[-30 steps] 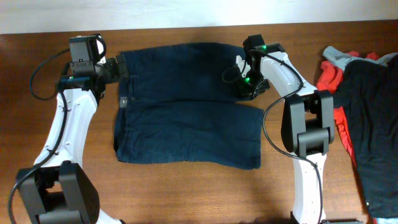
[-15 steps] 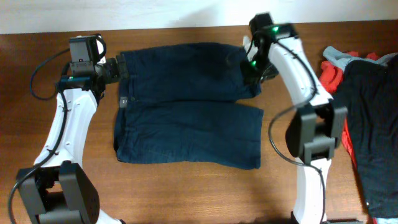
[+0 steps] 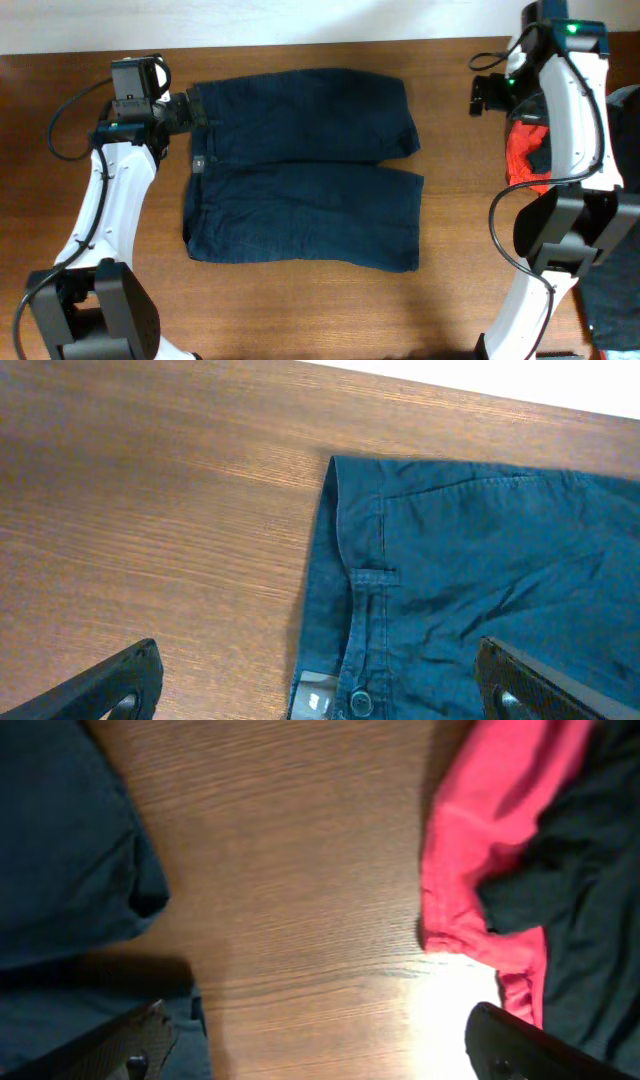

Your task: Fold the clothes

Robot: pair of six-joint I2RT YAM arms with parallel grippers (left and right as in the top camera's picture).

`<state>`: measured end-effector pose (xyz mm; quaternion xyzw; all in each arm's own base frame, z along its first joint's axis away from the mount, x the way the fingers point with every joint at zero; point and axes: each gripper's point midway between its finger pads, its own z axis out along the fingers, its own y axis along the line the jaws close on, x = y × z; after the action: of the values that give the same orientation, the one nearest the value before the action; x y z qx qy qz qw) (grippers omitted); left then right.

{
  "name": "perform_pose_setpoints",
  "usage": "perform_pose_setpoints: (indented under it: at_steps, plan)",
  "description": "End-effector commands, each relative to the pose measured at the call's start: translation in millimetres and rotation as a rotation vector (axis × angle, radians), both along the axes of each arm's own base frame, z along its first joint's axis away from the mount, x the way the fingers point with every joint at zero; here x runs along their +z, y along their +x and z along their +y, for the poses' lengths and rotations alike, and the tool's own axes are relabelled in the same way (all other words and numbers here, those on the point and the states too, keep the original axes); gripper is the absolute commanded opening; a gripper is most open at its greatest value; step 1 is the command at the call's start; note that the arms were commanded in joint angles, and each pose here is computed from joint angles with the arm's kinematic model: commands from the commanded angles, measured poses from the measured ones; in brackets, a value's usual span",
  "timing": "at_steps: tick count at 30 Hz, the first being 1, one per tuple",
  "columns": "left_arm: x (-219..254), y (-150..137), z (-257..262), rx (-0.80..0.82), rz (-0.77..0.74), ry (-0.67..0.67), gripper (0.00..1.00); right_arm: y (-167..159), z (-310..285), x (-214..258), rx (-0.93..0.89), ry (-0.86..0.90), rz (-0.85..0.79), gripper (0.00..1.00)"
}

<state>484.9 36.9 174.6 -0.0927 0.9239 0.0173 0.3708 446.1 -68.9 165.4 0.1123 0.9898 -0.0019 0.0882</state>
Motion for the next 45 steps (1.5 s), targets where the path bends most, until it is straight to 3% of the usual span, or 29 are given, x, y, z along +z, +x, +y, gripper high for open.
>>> perform_pose_setpoints:
  at_steps: [1, 2, 4, 5, 10, 16, 24, 28, 32, 33, 35, 37, 42, 45]
  plan:
    - [-5, -6, -6, -0.019, 0.036, -0.039, 0.99, -3, -13, 5, -0.042, -0.011, -0.008, 0.99]
    - [-10, -11, -12, -0.05, 0.064, -0.055, 0.99, -3, -16, 5, -0.049, -0.011, -0.008, 0.99]
    - [-24, -25, -17, -0.101, 0.141, -0.053, 0.71, -4, -19, 5, -0.055, -0.011, -0.008, 0.99]
    - [-33, -31, -17, -0.099, 0.177, -0.058, 0.65, -4, -19, 5, -0.056, -0.011, -0.008, 0.99]
    - [-87, -70, -40, -0.232, 0.413, -0.166, 0.65, -4, -18, 5, -0.054, -0.011, -0.008, 0.99]
    - [-126, -97, -43, -0.327, 0.57, -0.284, 0.66, -4, -18, 5, -0.054, -0.011, -0.008, 0.99]
    - [-155, -106, -47, -0.323, 0.631, -0.488, 0.62, -4, -18, 5, -0.054, -0.011, -0.008, 0.99]
    - [-153, -106, -50, -0.332, 0.628, -0.503, 0.43, -4, -18, 5, -0.054, -0.011, -0.008, 0.99]
    - [-150, -108, -54, -0.338, 0.633, -0.531, 0.37, -4, -18, 5, -0.054, -0.011, -0.008, 0.99]
    - [-150, -108, -54, -0.337, 0.634, -0.531, 0.32, -4, -18, 5, -0.054, -0.011, -0.008, 0.99]
    - [-146, -107, -52, -0.331, 0.635, -0.533, 0.09, -4, -18, 5, -0.054, -0.011, -0.008, 0.99]
    - [-142, -106, -48, -0.323, 0.634, -0.536, 0.01, -4, -18, 5, -0.054, -0.011, -0.008, 0.99]
    - [-123, -98, -16, -0.231, 0.625, -0.516, 0.01, -4, -18, 5, -0.054, -0.011, -0.008, 0.99]
    - [-136, -101, 25, -0.057, 0.673, -0.359, 0.01, -4, -18, 5, -0.054, -0.011, -0.008, 0.99]
